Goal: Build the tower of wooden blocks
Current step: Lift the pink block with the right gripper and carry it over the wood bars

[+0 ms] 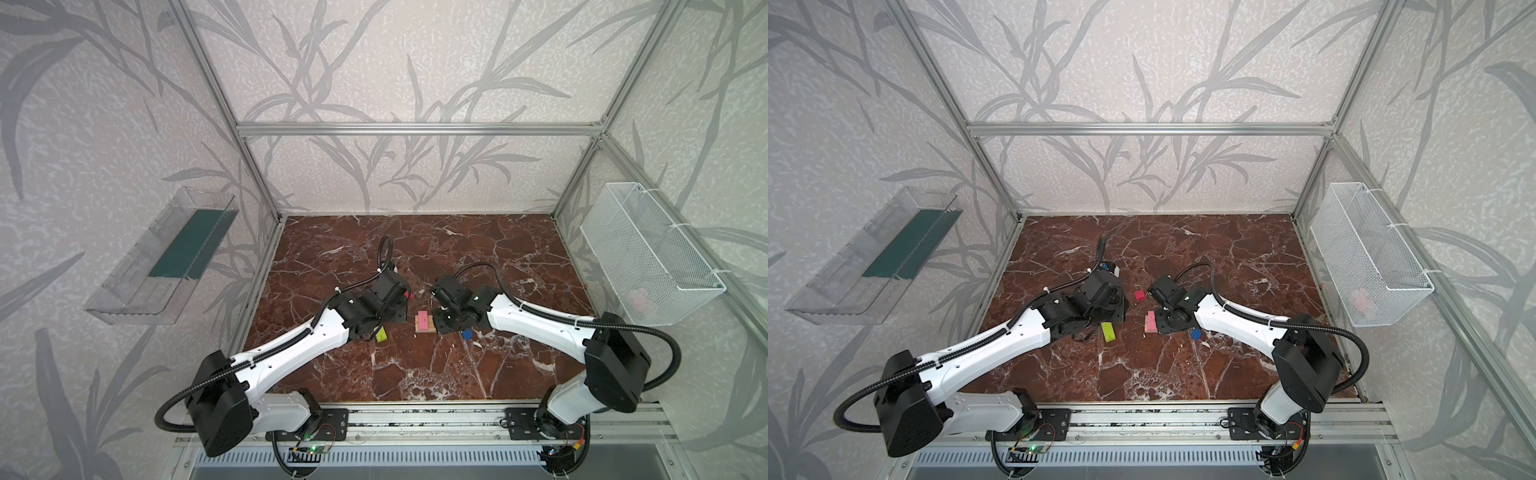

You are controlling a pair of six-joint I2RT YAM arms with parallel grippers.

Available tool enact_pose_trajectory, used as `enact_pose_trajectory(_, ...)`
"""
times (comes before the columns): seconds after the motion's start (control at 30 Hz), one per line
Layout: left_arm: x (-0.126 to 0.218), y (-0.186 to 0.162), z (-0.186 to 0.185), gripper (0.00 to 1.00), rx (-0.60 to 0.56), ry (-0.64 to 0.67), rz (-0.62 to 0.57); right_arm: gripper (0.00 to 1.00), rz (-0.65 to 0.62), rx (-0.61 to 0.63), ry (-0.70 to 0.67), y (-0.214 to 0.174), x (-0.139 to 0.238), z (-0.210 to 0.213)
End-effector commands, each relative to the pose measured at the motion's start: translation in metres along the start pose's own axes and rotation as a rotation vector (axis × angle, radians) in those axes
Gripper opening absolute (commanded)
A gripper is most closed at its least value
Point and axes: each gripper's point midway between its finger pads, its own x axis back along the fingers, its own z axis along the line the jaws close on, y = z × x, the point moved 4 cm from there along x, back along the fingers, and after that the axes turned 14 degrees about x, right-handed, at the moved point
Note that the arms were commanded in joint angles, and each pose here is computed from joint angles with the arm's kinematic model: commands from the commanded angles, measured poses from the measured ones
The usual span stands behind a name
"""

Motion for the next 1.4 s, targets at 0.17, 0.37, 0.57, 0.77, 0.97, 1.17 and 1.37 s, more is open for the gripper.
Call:
enact_pose_trajectory(0.17, 0.003, 0.001, 0.007, 0.39, 0.030, -0.016, -0.017, 0.11, -0.002, 0.000, -0.002, 0.018, -0.018, 0.005)
enact_pose_trajectory(0.37, 0.002, 0.001, 0.008, 0.39, 0.035, -0.017, -0.013, 0.12, -0.018, -0.039, 0.004, 0.023, -0.024, 0.003)
enact_pose_trajectory(0.57, -0.001, 0.000, 0.009, 0.39, 0.036, -0.012, -0.003, 0.12, -0.010, -0.063, -0.012, 0.025, -0.035, 0.000)
enact_pose_trajectory(0.77, -0.002, 0.000, 0.010, 0.39, 0.038, -0.009, -0.003, 0.12, -0.012, -0.136, -0.025, 0.026, -0.038, -0.003)
enact_pose_trajectory(0.97, -0.004, 0.000, 0.011, 0.39, 0.042, -0.005, 0.002, 0.13, -0.014, -0.158, -0.030, 0.026, -0.041, -0.003)
enact_pose_trajectory(1.17, -0.004, 0.000, 0.011, 0.39, 0.044, -0.005, 0.005, 0.14, -0.005, -0.173, -0.044, 0.025, -0.044, -0.006)
enact_pose_trajectory(1.37, -0.005, 0.000, 0.012, 0.39, 0.050, -0.004, 0.007, 0.16, -0.003, -0.180, -0.053, 0.023, -0.045, -0.008)
